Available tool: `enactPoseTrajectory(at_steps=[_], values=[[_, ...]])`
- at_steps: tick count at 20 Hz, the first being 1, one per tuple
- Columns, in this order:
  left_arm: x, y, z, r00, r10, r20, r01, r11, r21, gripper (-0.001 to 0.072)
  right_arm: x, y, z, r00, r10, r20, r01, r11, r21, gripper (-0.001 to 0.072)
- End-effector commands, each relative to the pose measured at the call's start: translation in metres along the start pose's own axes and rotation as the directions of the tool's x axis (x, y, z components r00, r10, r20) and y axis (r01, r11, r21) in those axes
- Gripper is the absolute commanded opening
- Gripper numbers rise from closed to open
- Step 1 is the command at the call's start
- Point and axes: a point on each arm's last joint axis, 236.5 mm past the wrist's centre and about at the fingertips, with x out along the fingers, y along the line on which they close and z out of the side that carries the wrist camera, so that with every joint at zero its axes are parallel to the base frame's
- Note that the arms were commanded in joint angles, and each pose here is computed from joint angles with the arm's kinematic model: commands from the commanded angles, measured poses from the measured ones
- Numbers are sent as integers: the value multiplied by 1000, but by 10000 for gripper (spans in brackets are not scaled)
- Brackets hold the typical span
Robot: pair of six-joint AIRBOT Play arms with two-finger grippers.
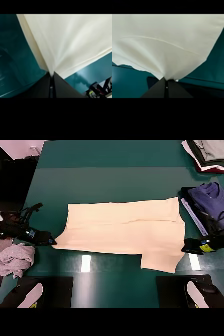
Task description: Fold the shirts.
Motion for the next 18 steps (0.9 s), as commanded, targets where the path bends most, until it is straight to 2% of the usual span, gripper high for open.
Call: enactPoseTrajectory(at_steps=[1,4,6,10,17,18], values=[[-8,-11,-2,999,-5,52,7,1000,-27,21,-25,3,19,988,-23,150,26,999,-21,16],[-19,-5,57,954,17,299,3,998,-66,21,-39,8,61,973,-4,230,9,1000,-20,16],[-26,-1,81,919,28,393,5,997,-82,21,-46,10,94,965,14,260,-5,999,-34,16],[-22,13,118,879,30,476,43,989,-142,22,-47,6,156,959,27,281,-22,1000,-22,16],[2,37,177,814,-14,581,198,946,-255,24,-24,10,236,951,116,285,-123,992,9,20],[2,41,185,797,-10,604,222,935,-277,164,-22,13,248,945,139,296,-150,989,14,31]])
